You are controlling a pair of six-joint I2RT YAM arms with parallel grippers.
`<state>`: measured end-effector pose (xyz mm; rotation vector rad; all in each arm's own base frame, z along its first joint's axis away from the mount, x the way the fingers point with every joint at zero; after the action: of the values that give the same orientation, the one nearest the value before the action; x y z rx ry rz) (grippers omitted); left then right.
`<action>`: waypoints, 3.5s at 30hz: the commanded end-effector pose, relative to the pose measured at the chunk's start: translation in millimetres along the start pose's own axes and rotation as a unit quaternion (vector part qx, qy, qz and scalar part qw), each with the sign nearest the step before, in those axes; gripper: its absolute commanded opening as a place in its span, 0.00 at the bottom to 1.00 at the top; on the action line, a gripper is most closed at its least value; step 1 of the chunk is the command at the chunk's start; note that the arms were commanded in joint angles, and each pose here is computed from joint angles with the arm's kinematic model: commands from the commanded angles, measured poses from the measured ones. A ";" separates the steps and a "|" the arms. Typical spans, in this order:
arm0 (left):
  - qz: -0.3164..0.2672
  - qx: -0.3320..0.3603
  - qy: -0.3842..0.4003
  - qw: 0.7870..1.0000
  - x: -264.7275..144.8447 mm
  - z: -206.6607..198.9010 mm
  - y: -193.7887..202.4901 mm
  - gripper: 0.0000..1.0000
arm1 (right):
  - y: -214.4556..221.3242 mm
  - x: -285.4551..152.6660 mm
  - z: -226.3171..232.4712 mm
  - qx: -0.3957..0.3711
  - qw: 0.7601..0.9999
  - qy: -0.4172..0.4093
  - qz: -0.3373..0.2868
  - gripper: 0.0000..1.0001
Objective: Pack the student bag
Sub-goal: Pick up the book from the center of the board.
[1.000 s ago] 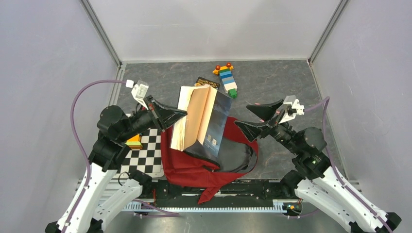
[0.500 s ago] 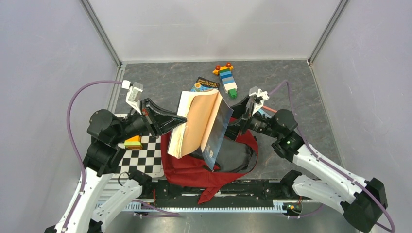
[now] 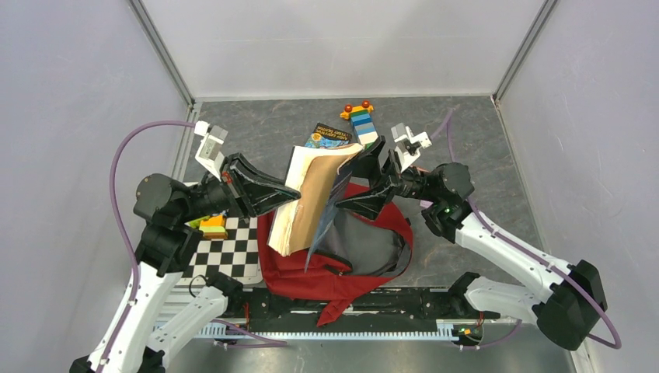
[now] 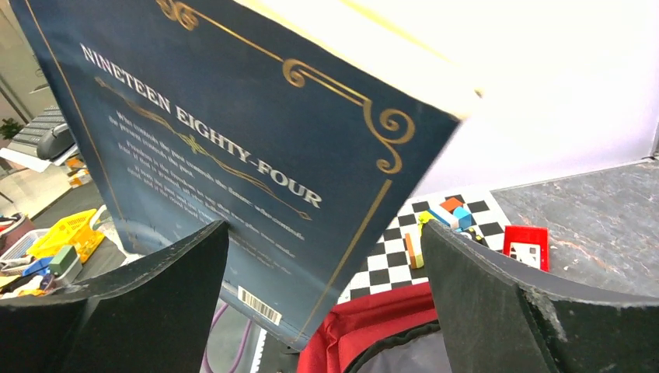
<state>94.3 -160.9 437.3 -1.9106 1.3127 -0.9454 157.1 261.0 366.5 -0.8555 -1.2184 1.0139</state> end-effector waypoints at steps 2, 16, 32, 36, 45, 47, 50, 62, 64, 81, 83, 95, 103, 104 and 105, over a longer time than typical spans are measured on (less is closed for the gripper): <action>-0.043 0.066 0.082 0.993 -4.1 -50.5 -31.9 0.02 | -26.2 12.2 10.2 -0.032 0.998 -0.048 -0.033 0.98; -0.032 0.068 0.029 0.997 0.7 -21.7 -23.3 0.18 | -46.4 23.1 26.4 -0.015 0.994 -0.090 -0.054 0.17; 0.043 0.018 -0.144 0.989 -2.8 65.6 26.6 1.00 | -30.6 13.7 -1.4 0.026 0.998 0.063 -0.008 0.00; 0.051 0.012 -0.160 0.986 -3.4 75.8 32.8 0.84 | -33.7 15.5 5.0 0.021 0.999 0.037 0.001 0.00; 0.054 0.001 -0.131 0.990 -5.5 65.7 37.8 0.12 | -21.5 5.2 0.9 -0.014 0.998 0.055 0.040 0.00; 0.052 -0.008 -0.107 0.993 -4.3 58.6 37.6 0.02 | -13.1 -0.4 -4.0 -0.014 0.997 0.069 0.041 0.10; 0.031 -0.005 -0.078 0.996 -3.5 47.1 32.1 0.02 | -3.1 -4.0 -3.3 -0.003 0.998 0.057 0.034 0.28; -0.037 0.023 -0.018 0.999 -1.4 19.6 9.3 0.02 | -1.8 -9.2 22.0 0.041 0.998 -0.030 -0.031 0.76; -0.044 0.016 -0.004 0.999 0.2 18.4 8.9 0.02 | -0.3 -7.9 20.3 0.044 0.998 -0.032 -0.026 0.76; -0.001 -0.046 -0.367 0.929 -39.0 128.4 63.5 0.99 | 10.2 -50.7 -40.0 0.021 0.942 0.329 0.063 0.00; 0.011 -0.080 -0.408 0.909 -46.3 143.5 80.3 1.00 | 17.4 -74.8 -49.3 0.015 0.903 0.418 0.102 0.00; 0.125 -0.091 -0.532 0.833 5.3 162.1 136.1 1.00 | 27.5 -143.6 -46.8 -0.008 0.796 0.584 0.161 0.00; 0.204 0.013 -0.589 0.782 65.7 167.8 166.0 1.00 | 28.2 -150.8 -37.4 -0.006 0.796 0.580 0.172 0.00; 0.217 0.027 -0.599 0.770 70.0 169.1 168.8 1.00 | 28.7 -149.4 -36.3 -0.001 0.800 0.575 0.171 0.00; 0.234 0.045 -0.615 0.751 70.9 174.2 174.2 1.00 | 27.9 -147.6 -34.2 0.003 0.806 0.568 0.167 0.00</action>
<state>159.6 -259.0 216.4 -1.5427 0.9358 0.4559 178.0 128.4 243.9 -1.4766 0.1190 0.6439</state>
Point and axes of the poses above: each gripper's point midway between its finger pads, its own x axis out along the fingers, its own z axis along the line the jaws close on, y = z × x, the point moved 6 cm from there along -x, back along the fingers, and after that the axes turned 5 degrees about -x, right-handed, at the moved point
